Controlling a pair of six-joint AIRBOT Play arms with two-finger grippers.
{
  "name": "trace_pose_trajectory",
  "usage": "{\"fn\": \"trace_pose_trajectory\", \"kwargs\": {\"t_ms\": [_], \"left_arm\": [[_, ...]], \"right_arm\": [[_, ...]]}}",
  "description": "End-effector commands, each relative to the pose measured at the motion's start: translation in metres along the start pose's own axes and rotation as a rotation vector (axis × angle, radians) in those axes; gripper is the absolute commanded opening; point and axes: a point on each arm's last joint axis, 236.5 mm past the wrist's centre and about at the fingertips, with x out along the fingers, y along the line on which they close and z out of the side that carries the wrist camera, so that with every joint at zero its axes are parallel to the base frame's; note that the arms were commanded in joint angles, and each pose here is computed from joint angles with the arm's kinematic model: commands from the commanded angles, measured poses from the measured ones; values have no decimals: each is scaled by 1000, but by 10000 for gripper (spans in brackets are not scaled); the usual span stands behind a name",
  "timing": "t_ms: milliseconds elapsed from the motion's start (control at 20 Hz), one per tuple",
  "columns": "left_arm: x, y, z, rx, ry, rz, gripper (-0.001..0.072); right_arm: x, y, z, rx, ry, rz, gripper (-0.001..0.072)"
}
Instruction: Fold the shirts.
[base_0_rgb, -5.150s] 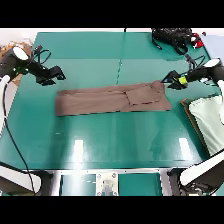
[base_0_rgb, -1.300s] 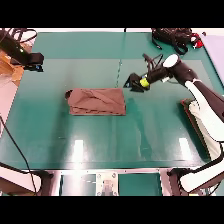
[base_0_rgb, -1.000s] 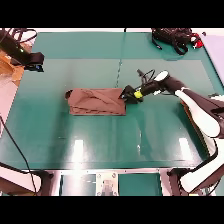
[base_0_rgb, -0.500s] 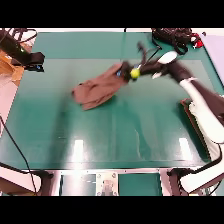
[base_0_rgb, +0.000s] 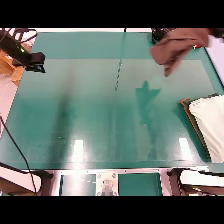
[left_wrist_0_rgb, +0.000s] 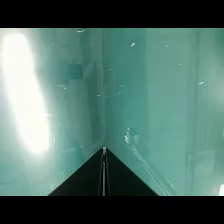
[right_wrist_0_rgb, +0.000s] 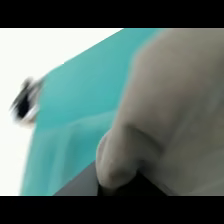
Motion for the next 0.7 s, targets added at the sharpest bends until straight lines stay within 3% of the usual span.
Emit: {"fn": "trace_pose_trajectory", "kwargs": {"t_ms": [0,100,200,650], "left_arm": [[0,-6,1,-3,-3,-24,24],[0,-8,1,-8,-4,-30,25],[0,-10,2,-9,-6,-42,24],[-1,-22,3,-19,-12,-92,25]], "right_arm": [[-87,-121,17,184,-60,-323,20],[-133,-190,0,253,-30,-555,20],[-163,-224,-14,306,-7,-663,20],[-182,-206,-12,348,-57,-640,20]]}}
